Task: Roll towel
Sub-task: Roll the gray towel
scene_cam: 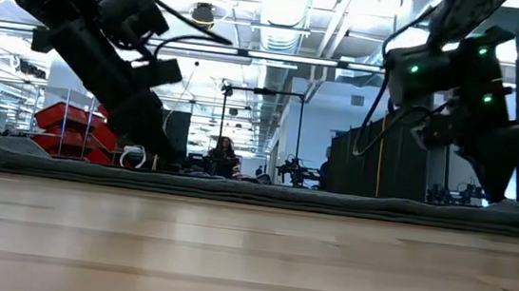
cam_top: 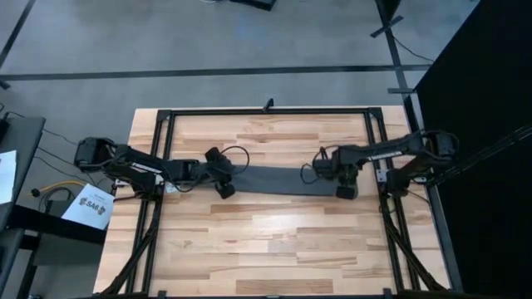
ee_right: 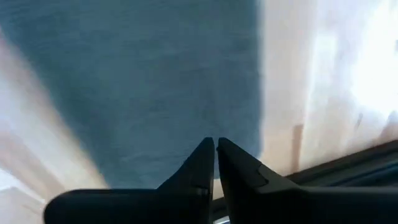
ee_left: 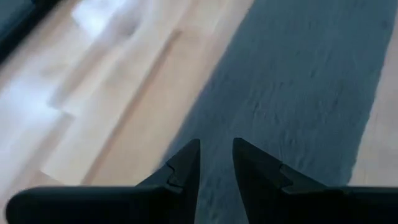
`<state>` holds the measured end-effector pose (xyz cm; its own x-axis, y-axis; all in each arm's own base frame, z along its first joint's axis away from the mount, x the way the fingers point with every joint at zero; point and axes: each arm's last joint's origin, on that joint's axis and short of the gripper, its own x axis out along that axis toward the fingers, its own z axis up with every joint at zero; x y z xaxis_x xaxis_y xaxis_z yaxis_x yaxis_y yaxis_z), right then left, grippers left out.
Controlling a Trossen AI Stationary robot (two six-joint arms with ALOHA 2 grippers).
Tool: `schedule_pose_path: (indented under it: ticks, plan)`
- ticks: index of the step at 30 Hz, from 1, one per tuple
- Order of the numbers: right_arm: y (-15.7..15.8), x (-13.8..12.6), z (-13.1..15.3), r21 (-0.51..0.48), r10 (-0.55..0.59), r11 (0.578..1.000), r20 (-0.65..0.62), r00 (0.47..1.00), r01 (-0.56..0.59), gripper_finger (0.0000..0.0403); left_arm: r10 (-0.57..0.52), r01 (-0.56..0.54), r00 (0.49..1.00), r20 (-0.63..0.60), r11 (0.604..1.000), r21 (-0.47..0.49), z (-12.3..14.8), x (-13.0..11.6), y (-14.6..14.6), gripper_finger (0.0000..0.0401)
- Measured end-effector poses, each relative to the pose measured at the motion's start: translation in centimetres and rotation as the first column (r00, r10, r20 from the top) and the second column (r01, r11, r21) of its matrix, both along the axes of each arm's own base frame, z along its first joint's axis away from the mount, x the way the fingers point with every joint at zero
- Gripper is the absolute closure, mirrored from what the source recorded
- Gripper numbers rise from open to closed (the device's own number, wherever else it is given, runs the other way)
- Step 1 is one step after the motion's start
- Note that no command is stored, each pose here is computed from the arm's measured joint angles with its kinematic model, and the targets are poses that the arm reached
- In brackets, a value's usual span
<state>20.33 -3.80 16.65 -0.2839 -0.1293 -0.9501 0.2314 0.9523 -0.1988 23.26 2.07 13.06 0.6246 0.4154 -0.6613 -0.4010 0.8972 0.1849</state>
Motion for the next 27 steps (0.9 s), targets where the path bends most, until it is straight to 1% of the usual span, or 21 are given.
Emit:
schedule_pose_path:
  ticks: [4, 7, 10, 13, 18, 21, 24, 25, 27]
  plan:
    - [-1.3, -0.6, -0.2, 0.020, -0.034, 0.999, -0.024, 0.999, 0.035, 0.0402, 0.017, -0.018, 0.997, -0.075, 1.000, -0.016, -2.1, 0.3, 0.0, 0.0320]
    - [-1.6, -1.0, -1.1, 0.067, -0.037, 0.997, -0.004, 0.999, 0.037, 0.0403, 0.036, -0.037, 0.996, -0.077, 0.999, -0.011, -3.0, 0.7, 0.1, 0.0320]
    - [-1.8, -1.3, -2.2, 0.073, -0.043, 0.996, -0.048, 0.998, 0.046, 0.0403, 0.048, -0.050, 0.995, -0.093, 0.999, -0.017, -3.5, 0.8, 0.1, 0.0320]
    - [-2.2, -0.9, -2.8, 0.018, -0.026, 0.999, -0.080, 0.996, 0.027, 0.0403, 0.046, -0.048, 0.994, -0.103, 0.999, -0.019, -3.6, 0.7, 0.1, 0.0320]
    - [-2.6, -0.6, -4.4, 0.021, 0.023, 1.000, -0.164, 0.986, -0.020, 0.0403, 0.044, -0.047, 0.992, -0.120, 0.999, -0.022, -3.6, 0.6, 0.1, 0.0320]
    - [-2.8, -0.7, -4.8, -0.032, 0.051, 0.998, -0.233, 0.971, -0.060, 0.0403, 0.043, -0.046, 0.992, -0.120, 0.999, -0.022, -3.6, 0.6, 0.1, 0.0320]
    - [-3.0, -0.9, -3.8, -0.095, 0.059, 0.991, -0.300, 0.952, -0.092, 0.0403, 0.042, -0.045, 0.992, -0.121, 0.999, -0.025, -3.6, 0.5, 0.1, 0.0320]
    - [-3.0, -1.0, -3.2, -0.113, 0.059, 0.989, -0.304, 0.951, -0.098, 0.0403, 0.041, -0.044, 0.992, -0.121, 0.999, -0.025, -3.6, 0.5, 0.0, 0.0320]
    - [-3.0, -0.7, -1.9, -0.158, 0.057, 0.982, -0.263, 0.963, -0.101, 0.0403, 0.040, -0.044, 0.992, -0.120, 0.999, -0.026, -3.7, 0.5, 0.0, 0.0320]
